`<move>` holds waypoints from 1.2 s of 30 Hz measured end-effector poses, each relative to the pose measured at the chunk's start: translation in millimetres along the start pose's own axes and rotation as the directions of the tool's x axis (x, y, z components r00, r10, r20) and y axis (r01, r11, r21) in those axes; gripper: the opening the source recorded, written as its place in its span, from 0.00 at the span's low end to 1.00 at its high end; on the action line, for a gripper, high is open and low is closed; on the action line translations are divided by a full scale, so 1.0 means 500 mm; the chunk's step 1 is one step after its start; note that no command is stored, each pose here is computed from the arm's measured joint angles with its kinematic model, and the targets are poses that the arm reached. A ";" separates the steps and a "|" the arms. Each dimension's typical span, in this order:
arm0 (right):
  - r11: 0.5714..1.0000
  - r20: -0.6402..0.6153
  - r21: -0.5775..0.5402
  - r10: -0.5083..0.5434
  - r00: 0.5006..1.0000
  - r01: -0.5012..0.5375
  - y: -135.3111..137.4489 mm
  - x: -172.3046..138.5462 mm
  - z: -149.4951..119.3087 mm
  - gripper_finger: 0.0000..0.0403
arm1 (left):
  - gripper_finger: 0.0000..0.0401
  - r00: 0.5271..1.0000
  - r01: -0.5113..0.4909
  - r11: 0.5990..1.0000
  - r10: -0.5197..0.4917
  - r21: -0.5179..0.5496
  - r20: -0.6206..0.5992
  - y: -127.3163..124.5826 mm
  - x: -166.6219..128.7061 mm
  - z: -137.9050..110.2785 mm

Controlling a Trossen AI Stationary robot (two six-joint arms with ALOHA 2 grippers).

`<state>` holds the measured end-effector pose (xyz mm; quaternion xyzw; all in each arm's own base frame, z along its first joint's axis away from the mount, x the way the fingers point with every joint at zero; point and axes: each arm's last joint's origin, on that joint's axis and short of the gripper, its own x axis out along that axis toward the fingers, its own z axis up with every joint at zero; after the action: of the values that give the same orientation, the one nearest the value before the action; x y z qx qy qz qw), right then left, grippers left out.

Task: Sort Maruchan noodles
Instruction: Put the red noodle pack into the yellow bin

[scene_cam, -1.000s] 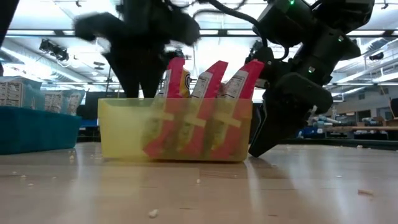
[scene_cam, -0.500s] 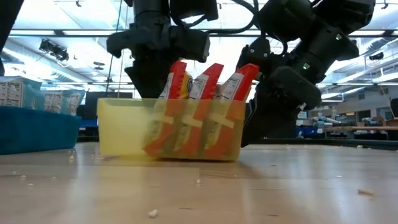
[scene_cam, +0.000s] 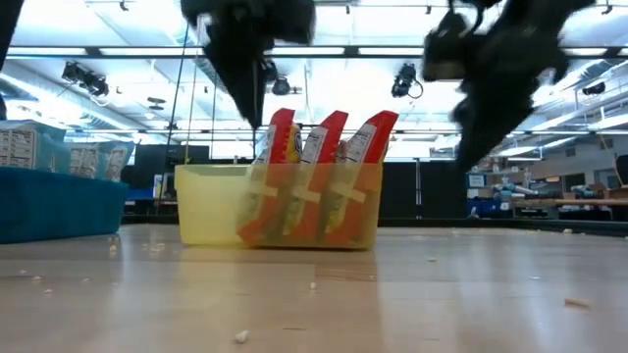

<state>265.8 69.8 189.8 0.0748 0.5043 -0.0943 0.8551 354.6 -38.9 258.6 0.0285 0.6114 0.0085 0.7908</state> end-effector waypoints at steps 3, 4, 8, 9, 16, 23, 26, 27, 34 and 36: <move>1.000 -0.124 0.011 0.001 0.992 0.000 0.036 -0.048 -0.017 0.40 | 0.39 0.995 -0.010 0.998 0.015 -0.055 0.094 -0.015 -0.057 -0.011; 1.000 -0.151 0.000 0.003 0.989 -0.003 0.056 -0.062 -0.021 0.40 | 0.39 0.991 -0.022 0.998 0.031 -0.065 0.129 -0.027 -0.075 -0.015; 0.998 -0.231 -0.043 0.025 0.973 -0.036 0.148 -0.100 -0.034 0.40 | 0.39 0.948 -0.051 0.998 0.061 -0.039 0.313 -0.101 -0.138 -0.028; 0.998 -0.246 -0.052 0.032 0.969 -0.047 0.174 -0.106 -0.038 0.40 | 0.39 0.932 -0.052 0.998 0.057 -0.025 0.359 -0.123 -0.151 -0.032; 0.997 -0.532 -0.070 -0.071 0.844 0.040 0.306 -0.133 -0.097 0.40 | 0.39 0.844 -0.058 0.982 -0.047 0.179 0.534 -0.284 -0.199 -0.076; 0.994 -0.690 -0.087 -0.112 0.716 0.071 0.387 -0.147 -0.184 0.40 | 0.39 0.728 -0.224 0.952 0.020 0.210 0.685 -0.433 -0.183 -0.120; 0.991 -0.691 -0.103 -0.132 0.711 0.084 0.402 -0.161 -0.220 0.41 | 0.39 0.680 -0.269 0.946 0.053 0.182 0.731 -0.482 -0.156 -0.124; 0.991 -0.690 -0.104 -0.137 0.711 0.089 0.405 -0.166 -0.229 0.42 | 0.39 0.674 -0.276 0.945 0.060 0.176 0.736 -0.494 -0.146 -0.125; 0.980 -0.644 -0.198 -0.123 0.755 -0.009 0.420 -0.175 -0.251 0.55 | 0.39 0.689 -0.258 0.958 0.088 0.129 0.719 -0.545 -0.048 -0.115; 0.969 -0.617 -0.243 -0.118 0.778 -0.046 0.422 -0.173 -0.249 0.59 | 0.39 0.694 -0.263 0.958 0.102 0.118 0.713 -0.551 -0.030 -0.115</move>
<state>169.0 309.9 212.6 -0.0139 0.7688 -0.0174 0.6390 289.2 -312.5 243.6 0.1740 0.2579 0.0112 0.9503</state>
